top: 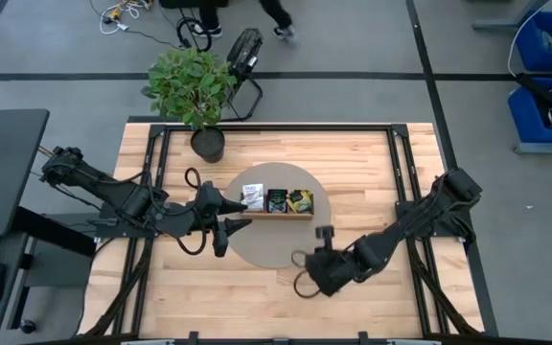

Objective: Pick & Place Tea
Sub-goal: Put the yellow tea bag into the right section of the wooden organizer

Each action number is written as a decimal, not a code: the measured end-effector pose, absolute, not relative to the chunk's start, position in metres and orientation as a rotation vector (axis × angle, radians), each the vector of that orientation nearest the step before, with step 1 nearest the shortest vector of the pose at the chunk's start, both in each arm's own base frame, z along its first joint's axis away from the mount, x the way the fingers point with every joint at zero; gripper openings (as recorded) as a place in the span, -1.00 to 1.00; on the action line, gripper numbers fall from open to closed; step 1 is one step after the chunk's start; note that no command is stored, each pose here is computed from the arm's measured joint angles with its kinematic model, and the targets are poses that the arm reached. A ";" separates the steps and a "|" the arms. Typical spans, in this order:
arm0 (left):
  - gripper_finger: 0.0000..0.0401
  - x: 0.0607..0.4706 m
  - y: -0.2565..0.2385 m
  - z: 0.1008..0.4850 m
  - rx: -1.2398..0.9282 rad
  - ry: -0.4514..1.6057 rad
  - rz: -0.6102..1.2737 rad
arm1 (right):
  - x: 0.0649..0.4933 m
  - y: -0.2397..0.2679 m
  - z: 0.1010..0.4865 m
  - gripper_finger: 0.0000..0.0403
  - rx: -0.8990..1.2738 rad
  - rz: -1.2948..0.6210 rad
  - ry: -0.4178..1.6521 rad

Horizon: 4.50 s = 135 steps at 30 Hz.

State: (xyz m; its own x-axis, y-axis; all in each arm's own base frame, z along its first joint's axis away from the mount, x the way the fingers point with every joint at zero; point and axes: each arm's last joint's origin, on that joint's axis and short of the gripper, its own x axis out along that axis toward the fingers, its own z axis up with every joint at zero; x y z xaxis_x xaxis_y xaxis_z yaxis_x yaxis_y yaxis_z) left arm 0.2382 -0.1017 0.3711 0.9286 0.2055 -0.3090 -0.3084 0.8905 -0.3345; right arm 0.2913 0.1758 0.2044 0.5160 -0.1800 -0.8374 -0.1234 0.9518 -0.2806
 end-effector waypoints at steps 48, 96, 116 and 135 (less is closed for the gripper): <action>-0.02 0.264 -0.066 0.380 -0.904 0.002 0.441 | 0.338 0.127 0.359 -1.00 -0.469 -0.786 0.384; -0.69 0.291 -0.056 0.373 -0.865 -0.035 0.424 | 0.352 0.113 0.372 -1.00 -0.482 -0.768 0.335; -0.99 0.289 -0.064 0.365 -0.586 0.128 0.346 | 0.331 0.112 0.397 -0.45 -0.405 -0.562 0.276; -1.00 0.286 -0.066 0.350 -0.279 0.404 0.017 | 0.303 0.083 0.391 -0.12 0.213 0.147 0.596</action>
State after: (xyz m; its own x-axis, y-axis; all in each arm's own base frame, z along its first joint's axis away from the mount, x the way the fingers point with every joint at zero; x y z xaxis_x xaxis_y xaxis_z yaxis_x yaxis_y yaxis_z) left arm 0.2862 -0.0662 0.3502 0.9198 -0.0386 -0.3906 -0.0718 0.9618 -0.2642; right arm 0.3033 0.0825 0.3910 0.8183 0.1982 -0.5396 -0.0755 0.9676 0.2409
